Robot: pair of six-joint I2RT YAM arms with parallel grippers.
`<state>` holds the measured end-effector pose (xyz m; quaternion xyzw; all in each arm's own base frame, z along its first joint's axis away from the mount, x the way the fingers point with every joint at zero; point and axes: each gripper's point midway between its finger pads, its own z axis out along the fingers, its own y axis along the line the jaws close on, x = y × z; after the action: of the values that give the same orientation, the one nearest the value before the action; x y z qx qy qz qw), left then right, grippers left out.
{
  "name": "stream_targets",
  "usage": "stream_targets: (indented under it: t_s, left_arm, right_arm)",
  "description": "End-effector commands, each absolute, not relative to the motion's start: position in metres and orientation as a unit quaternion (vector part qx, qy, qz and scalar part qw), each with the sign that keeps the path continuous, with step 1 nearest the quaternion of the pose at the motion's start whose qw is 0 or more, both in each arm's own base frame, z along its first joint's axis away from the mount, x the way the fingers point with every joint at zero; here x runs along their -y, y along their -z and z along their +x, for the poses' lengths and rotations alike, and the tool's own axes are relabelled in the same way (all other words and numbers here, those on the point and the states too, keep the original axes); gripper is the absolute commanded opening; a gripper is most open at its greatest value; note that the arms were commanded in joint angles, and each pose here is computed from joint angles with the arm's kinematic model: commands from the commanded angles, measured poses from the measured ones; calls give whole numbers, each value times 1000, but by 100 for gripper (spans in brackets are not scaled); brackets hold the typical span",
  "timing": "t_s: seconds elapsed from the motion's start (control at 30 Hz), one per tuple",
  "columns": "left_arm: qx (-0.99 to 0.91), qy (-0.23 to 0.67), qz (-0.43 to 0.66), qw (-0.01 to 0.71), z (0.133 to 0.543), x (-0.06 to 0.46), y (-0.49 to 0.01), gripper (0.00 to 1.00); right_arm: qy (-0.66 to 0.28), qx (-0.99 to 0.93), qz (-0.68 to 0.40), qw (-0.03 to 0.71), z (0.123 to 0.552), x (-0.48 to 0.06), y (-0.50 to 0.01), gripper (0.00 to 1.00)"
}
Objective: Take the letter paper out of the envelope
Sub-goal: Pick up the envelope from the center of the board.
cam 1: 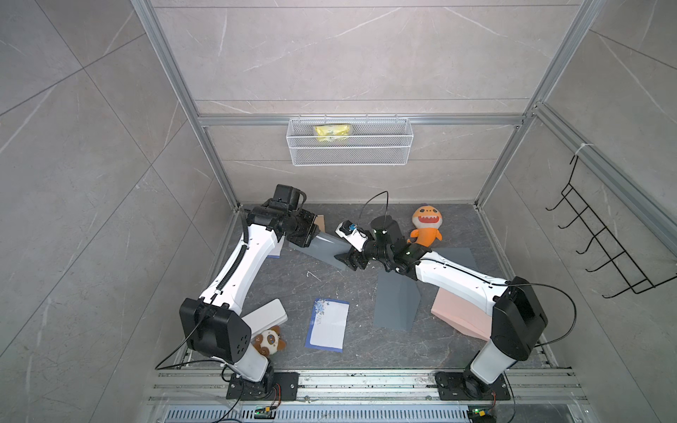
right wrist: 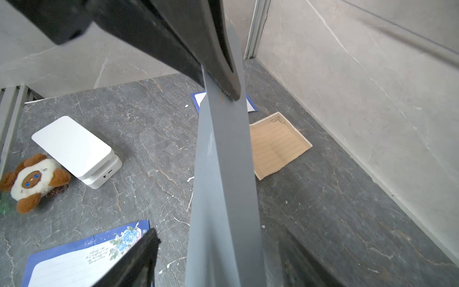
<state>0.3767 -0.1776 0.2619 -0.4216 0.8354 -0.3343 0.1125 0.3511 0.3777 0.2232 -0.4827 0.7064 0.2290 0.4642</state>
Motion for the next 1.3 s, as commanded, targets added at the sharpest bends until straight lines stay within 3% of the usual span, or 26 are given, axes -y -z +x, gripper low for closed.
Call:
stream_targets:
  t_s: [0.0,0.13,0.3,0.53,0.83,1.17,1.2,1.27]
  left_arm:
    - [-844,341,-399,111,372,186,-272,0]
    - [-846,343,-394,110,371,191,-273,0]
    - [-848,342,-390,111,370,194,-274,0]
    - [-847,346,-387,113,371,195,-277,0]
    - [-846,350,-388,108,376,200,-275,0]
    - [-843,362,-385,103,385,207,-273,0]
    - [-842,364,-384,104,387,207,-274,4]
    - [-840,374,-377,110,390,211,-279,25]
  right_arm:
    - [-219,-719,-476,457,359,-379,-223,75]
    - [-218,-727,-468,452,362,-380,-221,70]
    - [-215,-740,-461,440,366,-379,-216,51]
    - [-207,-748,-454,437,369,-377,-211,34]
    - [-202,-750,-450,441,370,-375,-214,22]
    - [-203,-747,-447,448,366,-371,-223,0]
    - [-203,-747,-447,449,366,-370,-224,0]
    - [-204,-747,-445,449,365,-370,-226,0]
